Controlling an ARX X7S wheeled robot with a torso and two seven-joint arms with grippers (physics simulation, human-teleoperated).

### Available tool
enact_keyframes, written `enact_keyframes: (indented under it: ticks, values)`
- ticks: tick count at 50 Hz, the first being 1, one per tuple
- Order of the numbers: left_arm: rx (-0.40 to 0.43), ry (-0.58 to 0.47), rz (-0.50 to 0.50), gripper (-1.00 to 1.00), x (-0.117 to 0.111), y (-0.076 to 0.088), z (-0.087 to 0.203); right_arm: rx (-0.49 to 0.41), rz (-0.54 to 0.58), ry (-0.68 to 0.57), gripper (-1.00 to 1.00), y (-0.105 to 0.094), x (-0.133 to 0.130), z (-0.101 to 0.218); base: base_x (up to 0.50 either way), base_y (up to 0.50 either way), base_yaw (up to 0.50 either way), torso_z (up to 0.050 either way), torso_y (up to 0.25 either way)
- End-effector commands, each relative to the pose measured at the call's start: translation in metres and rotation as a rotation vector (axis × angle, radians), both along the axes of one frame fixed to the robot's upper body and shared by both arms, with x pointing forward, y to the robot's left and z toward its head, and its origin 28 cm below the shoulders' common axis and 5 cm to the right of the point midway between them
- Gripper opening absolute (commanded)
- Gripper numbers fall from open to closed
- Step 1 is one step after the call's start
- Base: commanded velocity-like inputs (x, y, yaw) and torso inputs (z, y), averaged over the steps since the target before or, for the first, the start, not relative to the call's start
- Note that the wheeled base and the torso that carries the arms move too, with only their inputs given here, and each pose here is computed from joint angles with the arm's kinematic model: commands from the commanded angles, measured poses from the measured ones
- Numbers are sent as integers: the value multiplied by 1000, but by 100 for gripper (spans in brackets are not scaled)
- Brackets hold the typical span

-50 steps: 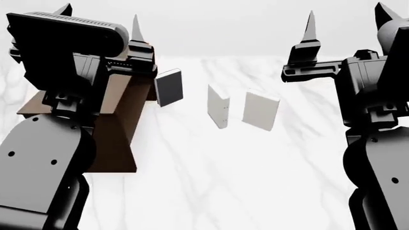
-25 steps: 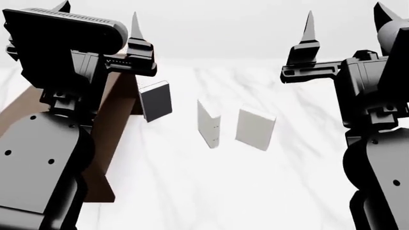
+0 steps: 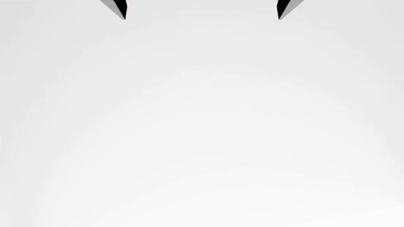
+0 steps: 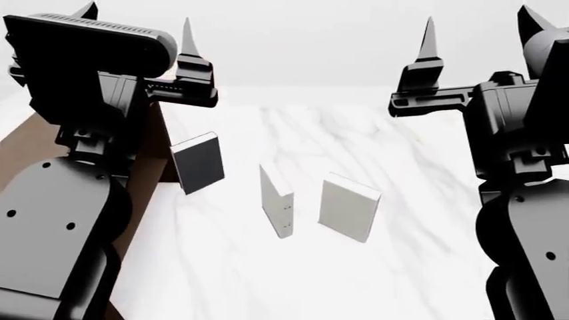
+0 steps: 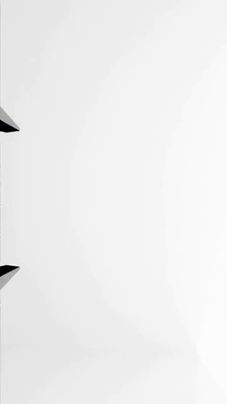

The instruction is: Pick up the book on the right and place it under the cabinet shelf.

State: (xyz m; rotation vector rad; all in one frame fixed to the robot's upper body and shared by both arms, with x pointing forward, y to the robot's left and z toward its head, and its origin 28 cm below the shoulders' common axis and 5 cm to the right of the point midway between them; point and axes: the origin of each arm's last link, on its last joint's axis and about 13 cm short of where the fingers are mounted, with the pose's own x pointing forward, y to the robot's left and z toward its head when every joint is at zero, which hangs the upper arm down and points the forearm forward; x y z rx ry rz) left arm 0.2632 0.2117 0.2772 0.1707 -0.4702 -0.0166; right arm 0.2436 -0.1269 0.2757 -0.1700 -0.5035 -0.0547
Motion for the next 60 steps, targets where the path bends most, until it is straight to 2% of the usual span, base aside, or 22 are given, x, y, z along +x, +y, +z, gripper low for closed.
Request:
enact_keyframes:
  ticks: [1, 9, 13, 16, 21, 23, 25, 27, 34, 37, 48, 55, 60]
  values:
    - [-3, -1, 4, 100, 0, 1, 0, 4, 3, 8, 100, 0, 1, -1, 0, 0, 0, 0, 0]
    - [-6, -4, 3, 100, -1, 0, 1, -7, 22, 56, 100, -3, 1, 5, 0, 0, 0, 0, 0]
    - [-5, -10, 3, 100, -3, 1, 3, -43, 65, 142, 100, -5, 1, 11, 0, 0, 0, 0, 0]
    - [0, -16, 6, 100, -4, 1, 4, -65, 66, 203, 100, -9, 2, 25, 0, 0, 0, 0, 0]
    - [8, -21, 21, 100, -5, 1, 6, -176, 114, 248, 100, -18, 5, 54, 0, 0, 0, 0, 0]
    - [12, -26, 21, 100, -6, 0, 7, -195, 130, 270, 100, -23, 8, 67, 0, 0, 0, 0, 0]
    - [14, -28, 21, 100, -7, 0, 9, -175, 173, 304, 100, -26, 12, 75, 0, 0, 0, 0, 0]
    - [13, -31, 21, 100, -8, 1, 10, -203, 200, 333, 100, -31, 17, 80, 0, 0, 0, 0, 0]
    - [13, -36, 16, 100, -10, 1, 12, -269, 250, 548, 100, -42, 33, 86, 0, 0, 0, 0, 0]
    - [14, -38, 13, 100, -11, 1, 13, -263, 255, 618, 100, -45, 41, 88, 0, 0, 0, 0, 0]
    - [22, -37, 7, 100, -10, 0, 14, -430, 315, 862, 100, -58, 65, 86, 0, 0, 0, 0, 0]
    - [24, -35, 5, 100, -10, 0, 13, -496, 338, 978, 100, -60, 76, 85, 0, 0, 0, 0, 0]
    - [23, -32, 9, 100, -10, 2, 10, -506, 326, 1029, 100, -60, 84, 81, 0, 0, 0, 0, 0]
